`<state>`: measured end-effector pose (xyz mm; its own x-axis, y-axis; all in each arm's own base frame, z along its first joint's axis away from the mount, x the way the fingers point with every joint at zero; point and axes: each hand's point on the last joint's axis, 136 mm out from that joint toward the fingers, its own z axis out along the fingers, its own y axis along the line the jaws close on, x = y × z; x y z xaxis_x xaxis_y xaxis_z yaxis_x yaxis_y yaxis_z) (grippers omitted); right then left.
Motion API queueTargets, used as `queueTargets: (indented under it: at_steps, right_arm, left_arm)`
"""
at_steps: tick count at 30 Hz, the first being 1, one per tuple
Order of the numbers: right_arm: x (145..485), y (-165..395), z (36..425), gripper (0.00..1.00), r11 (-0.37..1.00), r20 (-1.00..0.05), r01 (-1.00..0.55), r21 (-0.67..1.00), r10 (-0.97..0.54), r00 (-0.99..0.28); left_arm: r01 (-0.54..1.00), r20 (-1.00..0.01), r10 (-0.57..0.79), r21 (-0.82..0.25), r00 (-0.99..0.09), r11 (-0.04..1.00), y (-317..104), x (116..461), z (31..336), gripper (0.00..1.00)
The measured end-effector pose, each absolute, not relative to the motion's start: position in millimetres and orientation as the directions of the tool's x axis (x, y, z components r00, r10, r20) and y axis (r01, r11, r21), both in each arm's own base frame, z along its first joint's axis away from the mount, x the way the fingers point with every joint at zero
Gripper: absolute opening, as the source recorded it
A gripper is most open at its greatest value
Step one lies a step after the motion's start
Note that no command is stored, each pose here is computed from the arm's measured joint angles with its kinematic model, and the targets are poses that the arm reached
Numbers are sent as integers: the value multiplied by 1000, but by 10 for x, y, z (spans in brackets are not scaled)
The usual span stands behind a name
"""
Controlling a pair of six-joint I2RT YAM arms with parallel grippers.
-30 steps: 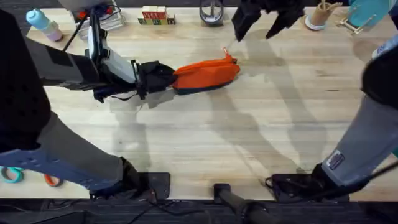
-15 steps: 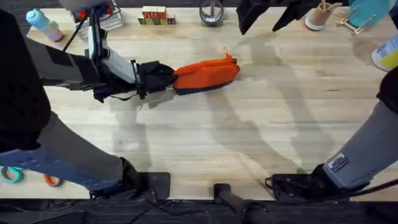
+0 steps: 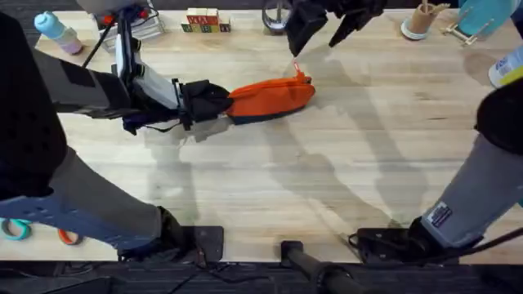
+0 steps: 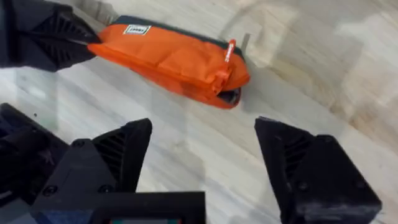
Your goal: Unzip the bag, pick up the pens from the table one at a time and place them inside, then zip the bag closed.
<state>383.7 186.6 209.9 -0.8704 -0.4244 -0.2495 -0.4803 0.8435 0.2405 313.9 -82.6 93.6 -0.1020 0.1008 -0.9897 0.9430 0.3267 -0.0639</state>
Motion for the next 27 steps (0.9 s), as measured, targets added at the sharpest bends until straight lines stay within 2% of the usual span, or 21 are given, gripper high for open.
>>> queueTargets:
  at_steps: [12, 27]
  right_arm:
    - [3903, 1890, 2009, 998, 843, -245, -480, 242, -425, -871]
    - [4000, 1941, 1518, 996, 851, -144, -458, 258, -435, -889]
  left_arm:
    - [943, -990, 101, -64, -102, 327, -826, 3139, 936, 42]
    - [943, -990, 101, -64, -102, 327, -826, 3139, 936, 42]
